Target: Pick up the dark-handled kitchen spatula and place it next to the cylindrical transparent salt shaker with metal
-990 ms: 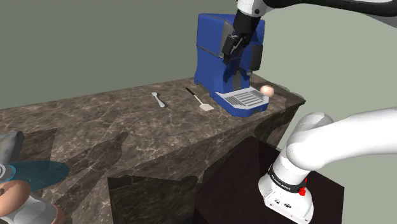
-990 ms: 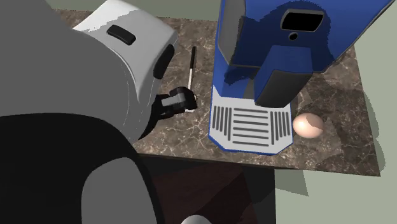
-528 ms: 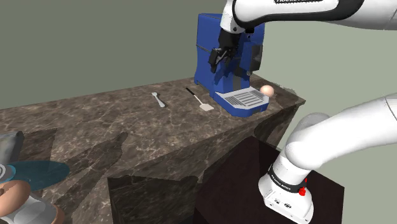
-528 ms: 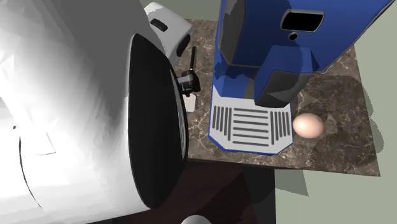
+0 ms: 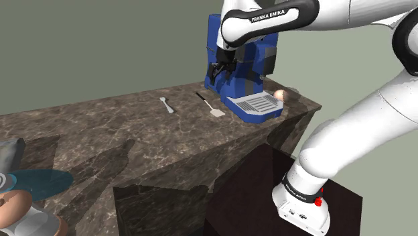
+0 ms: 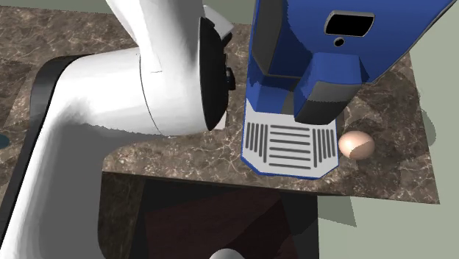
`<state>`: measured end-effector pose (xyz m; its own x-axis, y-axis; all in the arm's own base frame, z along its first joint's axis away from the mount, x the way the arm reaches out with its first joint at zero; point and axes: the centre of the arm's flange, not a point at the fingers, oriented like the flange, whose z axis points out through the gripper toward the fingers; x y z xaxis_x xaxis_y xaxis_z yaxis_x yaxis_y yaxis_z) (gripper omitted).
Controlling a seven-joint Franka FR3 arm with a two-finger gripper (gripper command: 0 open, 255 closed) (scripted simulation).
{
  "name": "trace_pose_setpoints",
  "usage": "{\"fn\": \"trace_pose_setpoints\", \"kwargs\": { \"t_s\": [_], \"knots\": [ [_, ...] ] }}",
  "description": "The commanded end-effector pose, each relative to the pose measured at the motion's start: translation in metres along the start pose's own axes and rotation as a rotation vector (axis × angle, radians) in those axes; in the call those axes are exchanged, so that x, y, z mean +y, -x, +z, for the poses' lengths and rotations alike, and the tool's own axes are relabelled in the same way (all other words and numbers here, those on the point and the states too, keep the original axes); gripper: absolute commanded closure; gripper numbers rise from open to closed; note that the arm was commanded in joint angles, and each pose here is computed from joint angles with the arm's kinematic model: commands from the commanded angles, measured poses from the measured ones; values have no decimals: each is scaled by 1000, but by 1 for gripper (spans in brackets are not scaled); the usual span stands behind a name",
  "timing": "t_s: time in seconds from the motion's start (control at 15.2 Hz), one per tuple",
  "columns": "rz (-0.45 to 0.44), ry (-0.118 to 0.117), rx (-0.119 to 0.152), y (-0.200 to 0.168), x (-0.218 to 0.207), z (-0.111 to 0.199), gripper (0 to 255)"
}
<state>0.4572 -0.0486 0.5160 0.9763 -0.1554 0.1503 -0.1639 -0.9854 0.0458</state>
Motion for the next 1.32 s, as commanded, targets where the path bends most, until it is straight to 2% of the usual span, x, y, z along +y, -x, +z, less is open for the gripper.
{"fn": "trace_pose_setpoints", "kwargs": {
  "t_s": [0.0,0.79,1.25],
  "knots": [
    [26,-4,-12,-17,4,22,0],
    [179,-27,-88,-106,37,157,0],
    [179,-27,-88,-102,35,194,0]
  ]
}}
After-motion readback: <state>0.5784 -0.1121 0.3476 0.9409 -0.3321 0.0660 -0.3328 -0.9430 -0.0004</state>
